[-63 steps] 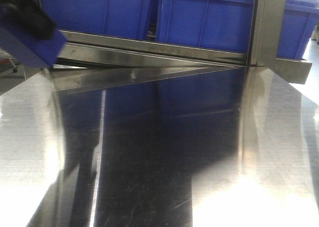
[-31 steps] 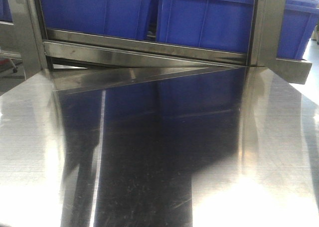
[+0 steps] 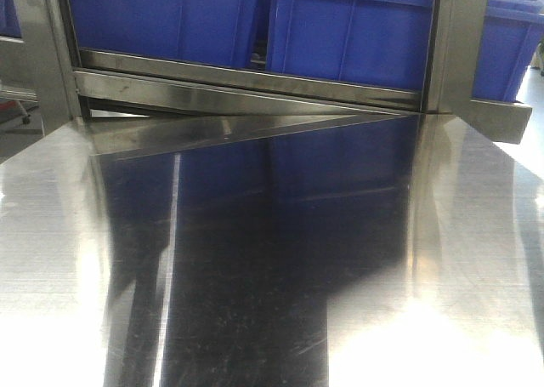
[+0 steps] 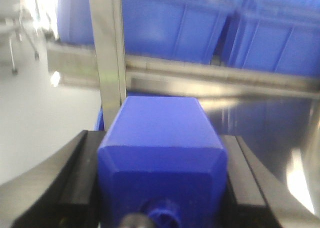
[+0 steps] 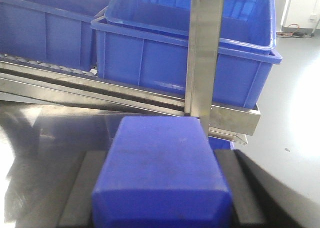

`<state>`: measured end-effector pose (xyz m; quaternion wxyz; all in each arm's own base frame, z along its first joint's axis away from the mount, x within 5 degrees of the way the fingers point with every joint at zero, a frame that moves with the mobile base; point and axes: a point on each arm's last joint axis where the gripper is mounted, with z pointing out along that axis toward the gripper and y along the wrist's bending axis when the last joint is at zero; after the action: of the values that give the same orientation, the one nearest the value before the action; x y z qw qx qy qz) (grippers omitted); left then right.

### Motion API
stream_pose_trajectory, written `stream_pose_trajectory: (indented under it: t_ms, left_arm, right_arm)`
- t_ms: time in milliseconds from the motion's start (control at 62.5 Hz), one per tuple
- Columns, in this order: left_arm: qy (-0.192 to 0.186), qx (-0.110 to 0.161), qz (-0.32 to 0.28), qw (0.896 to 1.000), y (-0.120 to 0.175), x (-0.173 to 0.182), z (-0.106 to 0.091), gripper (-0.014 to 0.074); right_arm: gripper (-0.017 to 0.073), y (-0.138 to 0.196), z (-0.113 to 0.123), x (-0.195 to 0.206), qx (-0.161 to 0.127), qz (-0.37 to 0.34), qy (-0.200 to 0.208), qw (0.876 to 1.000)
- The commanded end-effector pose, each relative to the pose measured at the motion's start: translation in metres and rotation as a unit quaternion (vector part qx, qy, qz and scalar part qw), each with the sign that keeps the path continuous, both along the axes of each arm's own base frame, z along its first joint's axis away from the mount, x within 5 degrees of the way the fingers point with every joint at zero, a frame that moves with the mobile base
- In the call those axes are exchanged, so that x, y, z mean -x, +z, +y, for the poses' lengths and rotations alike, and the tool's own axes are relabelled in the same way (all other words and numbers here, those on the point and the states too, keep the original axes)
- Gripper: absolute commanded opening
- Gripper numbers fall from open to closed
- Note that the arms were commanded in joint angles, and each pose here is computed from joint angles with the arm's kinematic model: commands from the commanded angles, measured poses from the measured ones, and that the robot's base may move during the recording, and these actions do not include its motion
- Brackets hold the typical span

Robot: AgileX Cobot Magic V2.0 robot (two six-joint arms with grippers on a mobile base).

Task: Pick and sort blue part to right shelf
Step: 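Hold both blue parts raised above the empty table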

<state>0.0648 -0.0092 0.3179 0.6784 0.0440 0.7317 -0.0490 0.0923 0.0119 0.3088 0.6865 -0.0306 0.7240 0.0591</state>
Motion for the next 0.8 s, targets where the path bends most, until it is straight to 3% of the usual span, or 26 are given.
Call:
stream_pose_trajectory:
  t_ms: [0, 784]
  left_arm:
    - [0.002, 0.012, -0.083, 0.996, 0.0207, 0.0113, 0.0017, 0.0333]
    - [0.002, 0.014, -0.097, 0.995, 0.0221, 0.0176, 0.0024, 0.0333]
  right_arm:
    - [0.0368, 0.0172, -0.0001, 0.001, -0.001, -0.058, 0.0, 0.998]
    - [0.0368, 0.0172, -0.0001, 0.001, -0.001, -0.058, 0.0, 0.998]
